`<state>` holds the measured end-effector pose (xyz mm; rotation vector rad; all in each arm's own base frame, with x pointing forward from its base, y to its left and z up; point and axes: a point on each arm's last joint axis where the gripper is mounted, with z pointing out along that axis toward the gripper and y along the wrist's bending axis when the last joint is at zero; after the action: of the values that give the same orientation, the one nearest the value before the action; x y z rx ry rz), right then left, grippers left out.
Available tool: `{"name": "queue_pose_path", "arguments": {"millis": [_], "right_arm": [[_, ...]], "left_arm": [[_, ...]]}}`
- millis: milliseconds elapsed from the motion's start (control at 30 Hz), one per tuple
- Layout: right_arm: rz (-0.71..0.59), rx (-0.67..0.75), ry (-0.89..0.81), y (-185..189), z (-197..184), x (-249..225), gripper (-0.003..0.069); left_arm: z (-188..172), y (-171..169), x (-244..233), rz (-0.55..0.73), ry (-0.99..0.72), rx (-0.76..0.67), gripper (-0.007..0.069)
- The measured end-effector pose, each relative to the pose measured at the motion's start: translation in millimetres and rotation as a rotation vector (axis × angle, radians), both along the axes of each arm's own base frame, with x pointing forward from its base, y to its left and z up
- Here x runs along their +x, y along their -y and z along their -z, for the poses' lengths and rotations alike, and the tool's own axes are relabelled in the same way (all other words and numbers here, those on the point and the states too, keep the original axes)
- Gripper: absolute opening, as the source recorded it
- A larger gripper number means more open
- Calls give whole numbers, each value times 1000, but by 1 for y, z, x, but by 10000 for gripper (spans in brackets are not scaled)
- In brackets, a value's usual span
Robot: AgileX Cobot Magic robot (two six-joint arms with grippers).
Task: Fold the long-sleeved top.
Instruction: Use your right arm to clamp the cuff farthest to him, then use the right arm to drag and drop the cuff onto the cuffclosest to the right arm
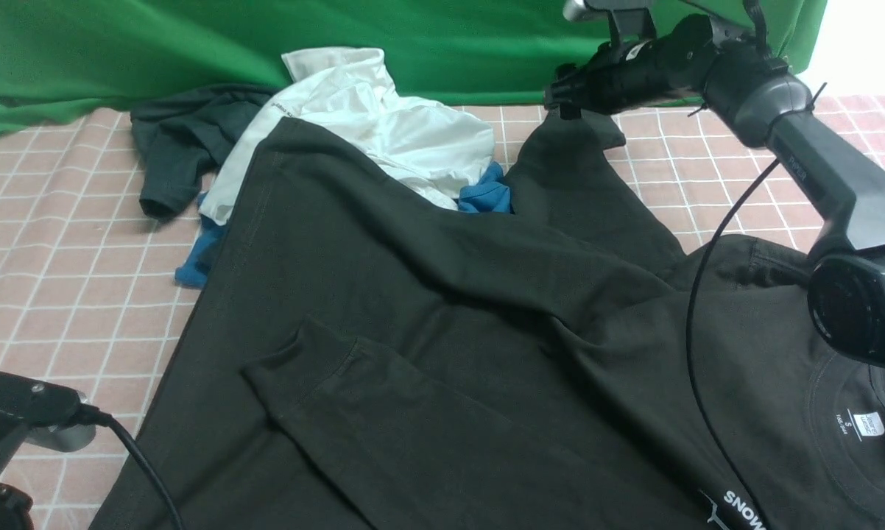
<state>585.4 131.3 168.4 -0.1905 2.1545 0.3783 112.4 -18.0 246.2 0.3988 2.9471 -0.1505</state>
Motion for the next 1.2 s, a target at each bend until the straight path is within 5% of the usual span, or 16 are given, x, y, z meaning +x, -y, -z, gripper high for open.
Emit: {"name": "queue_pose_path", "arguments": {"millis": [233, 433, 533, 700, 833, 967, 1200], "right_arm": [[10, 4, -50, 0, 29, 2, 520], [7, 31, -73, -2, 30, 1, 332], [-15, 88, -97, -6, 30, -1, 149], [-57, 76, -124, -8, 26, -5, 53], [-76, 9, -93, 1, -3, -8, 50], [-32, -92, 38, 30, -71, -12, 51], [81, -104, 246, 76, -148, -21, 51]], "left_arm": [[0, 0, 0, 0, 0, 0, 10], [0, 0, 0, 0, 0, 0, 10], [0, 0, 0, 0, 0, 0, 10], [0, 0, 0, 0, 0, 0, 10], [0, 0, 0, 0, 0, 0, 10], [0, 0, 0, 3, 0, 0, 10], [-1, 0, -1, 3, 11, 0, 10]]}}
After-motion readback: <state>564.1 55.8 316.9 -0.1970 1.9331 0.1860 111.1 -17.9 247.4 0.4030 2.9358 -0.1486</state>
